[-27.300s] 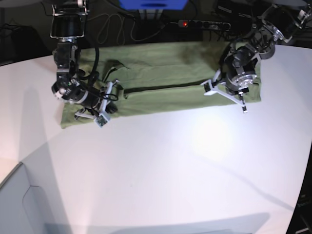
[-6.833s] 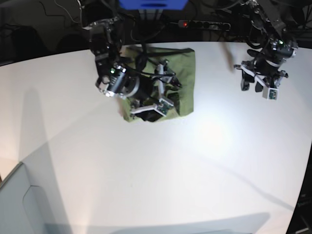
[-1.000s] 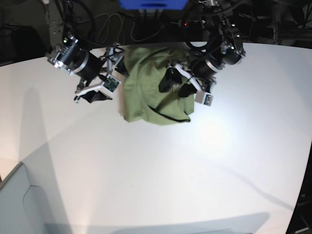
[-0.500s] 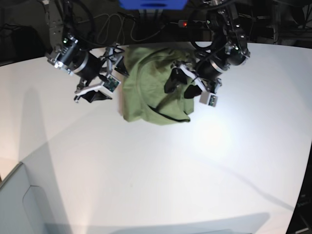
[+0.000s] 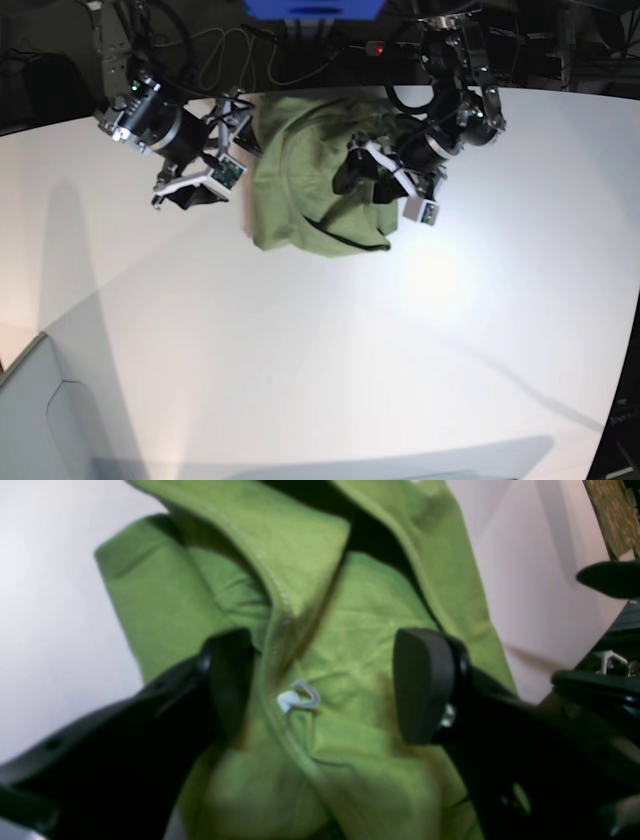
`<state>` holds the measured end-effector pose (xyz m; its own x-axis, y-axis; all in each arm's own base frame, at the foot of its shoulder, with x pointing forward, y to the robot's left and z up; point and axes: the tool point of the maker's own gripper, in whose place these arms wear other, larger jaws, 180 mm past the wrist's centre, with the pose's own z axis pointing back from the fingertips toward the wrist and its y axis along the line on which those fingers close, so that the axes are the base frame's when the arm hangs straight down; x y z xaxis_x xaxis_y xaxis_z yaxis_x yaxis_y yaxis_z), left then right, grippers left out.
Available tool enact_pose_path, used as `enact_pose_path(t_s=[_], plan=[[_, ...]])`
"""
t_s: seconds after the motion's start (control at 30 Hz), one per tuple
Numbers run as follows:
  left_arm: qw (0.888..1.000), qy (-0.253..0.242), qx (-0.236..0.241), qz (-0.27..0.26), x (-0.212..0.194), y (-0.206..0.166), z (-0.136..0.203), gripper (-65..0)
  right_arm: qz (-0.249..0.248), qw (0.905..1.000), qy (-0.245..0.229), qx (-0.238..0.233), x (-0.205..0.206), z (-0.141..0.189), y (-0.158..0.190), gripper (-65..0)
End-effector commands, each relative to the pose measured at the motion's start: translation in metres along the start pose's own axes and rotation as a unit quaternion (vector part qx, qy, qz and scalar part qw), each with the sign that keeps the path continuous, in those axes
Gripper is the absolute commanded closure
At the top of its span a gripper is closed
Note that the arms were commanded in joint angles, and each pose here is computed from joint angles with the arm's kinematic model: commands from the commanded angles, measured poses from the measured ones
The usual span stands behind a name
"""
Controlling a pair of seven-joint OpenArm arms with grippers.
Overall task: Fold the T-shirt properly
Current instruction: 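Lower both grippers onto the bundle's edge, then pinch the bundle's fabric with the left gripper and drag it outward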
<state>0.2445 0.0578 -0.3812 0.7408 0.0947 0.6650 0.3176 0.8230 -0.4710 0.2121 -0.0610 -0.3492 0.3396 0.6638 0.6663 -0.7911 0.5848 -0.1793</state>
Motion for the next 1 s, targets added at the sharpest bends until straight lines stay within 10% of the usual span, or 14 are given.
enact_pose_path(t_s=[0.0, 0.37, 0.8, 0.97], plan=[[1.000, -0.024, -0.011, -0.004, 0.013, -0.006, 0.001, -42.4, 0.011, 0.9998, -0.019, 0.002, 0.009, 0.003, -0.002, -44.9], [0.999, -0.010, -0.039, -0.023, 0.009, -0.027, -0.009, -41.1, 0.012, 0.9998, -0.018, 0.001, 0.009, 0.003, -0.002, -44.8], [0.999, -0.005, -0.035, -0.024, 0.005, -0.024, -0.007, -0.7, 0.006, 0.9998, -0.007, -0.016, -0.001, 0.009, -0.013, -44.8], [0.998, -0.014, -0.024, -0.052, 0.018, -0.019, 0.005, 0.0, 0.007, 0.9998, -0.006, -0.016, -0.001, 0.009, -0.014, -44.8]])
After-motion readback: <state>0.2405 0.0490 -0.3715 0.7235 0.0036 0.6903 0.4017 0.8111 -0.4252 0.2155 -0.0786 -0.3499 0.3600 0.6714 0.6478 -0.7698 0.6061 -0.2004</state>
